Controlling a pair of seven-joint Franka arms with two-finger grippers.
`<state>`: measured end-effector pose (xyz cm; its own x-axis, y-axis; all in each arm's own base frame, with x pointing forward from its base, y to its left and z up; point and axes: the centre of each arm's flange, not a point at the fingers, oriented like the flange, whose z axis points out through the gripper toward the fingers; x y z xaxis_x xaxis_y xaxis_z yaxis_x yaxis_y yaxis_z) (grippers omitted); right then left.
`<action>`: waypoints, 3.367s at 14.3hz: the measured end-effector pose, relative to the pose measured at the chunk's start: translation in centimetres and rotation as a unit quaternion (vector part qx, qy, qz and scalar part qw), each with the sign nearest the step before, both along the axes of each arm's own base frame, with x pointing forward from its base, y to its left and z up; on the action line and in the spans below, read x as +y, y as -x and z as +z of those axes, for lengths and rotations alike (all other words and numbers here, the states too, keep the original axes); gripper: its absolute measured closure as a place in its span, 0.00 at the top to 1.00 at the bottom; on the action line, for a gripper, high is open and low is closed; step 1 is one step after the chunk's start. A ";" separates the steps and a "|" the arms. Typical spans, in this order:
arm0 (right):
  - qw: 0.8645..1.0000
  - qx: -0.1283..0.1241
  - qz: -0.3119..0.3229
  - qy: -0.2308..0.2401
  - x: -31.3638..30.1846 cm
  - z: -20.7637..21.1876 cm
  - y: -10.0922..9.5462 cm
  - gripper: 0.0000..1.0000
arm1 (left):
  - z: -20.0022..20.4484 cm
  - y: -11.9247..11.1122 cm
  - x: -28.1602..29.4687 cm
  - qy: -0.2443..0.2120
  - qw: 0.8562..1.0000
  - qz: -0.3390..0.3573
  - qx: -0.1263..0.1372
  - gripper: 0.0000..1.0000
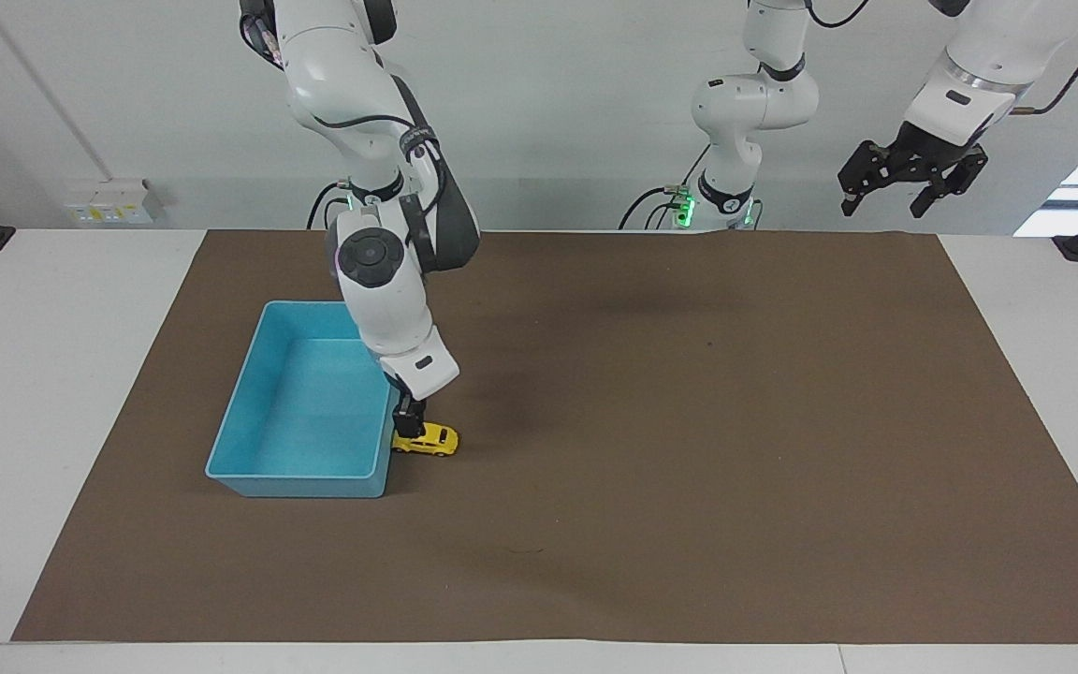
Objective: Wind up and store yellow beetle car
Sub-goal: 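Close the right gripper on the yellow car, then lift the yellow car with the right gripper over the box rim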
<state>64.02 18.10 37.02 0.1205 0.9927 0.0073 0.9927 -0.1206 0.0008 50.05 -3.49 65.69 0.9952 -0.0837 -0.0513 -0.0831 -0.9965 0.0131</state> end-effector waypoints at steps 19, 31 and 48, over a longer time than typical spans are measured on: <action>1.000 -0.014 0.010 -0.004 0.0 -6.0 0.5 0.99 | -0.1 0.1 0.5 0.002 1.000 0.004 0.001 1.00; 1.000 -0.019 0.014 -0.001 -0.1 -7.7 0.4 0.74 | -0.1 0.1 0.6 0.002 1.000 0.004 0.001 1.00; 0.999 -0.039 0.012 -0.002 2.2 -5.1 -0.4 0.49 | -0.1 0.1 0.6 0.002 1.000 0.004 0.001 1.00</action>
<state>64.38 20.33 31.88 0.0949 0.9953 0.0192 0.9923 -0.0961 0.0781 49.99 -2.94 65.58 0.9957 -0.0750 -0.0536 -0.0742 -0.9971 0.0165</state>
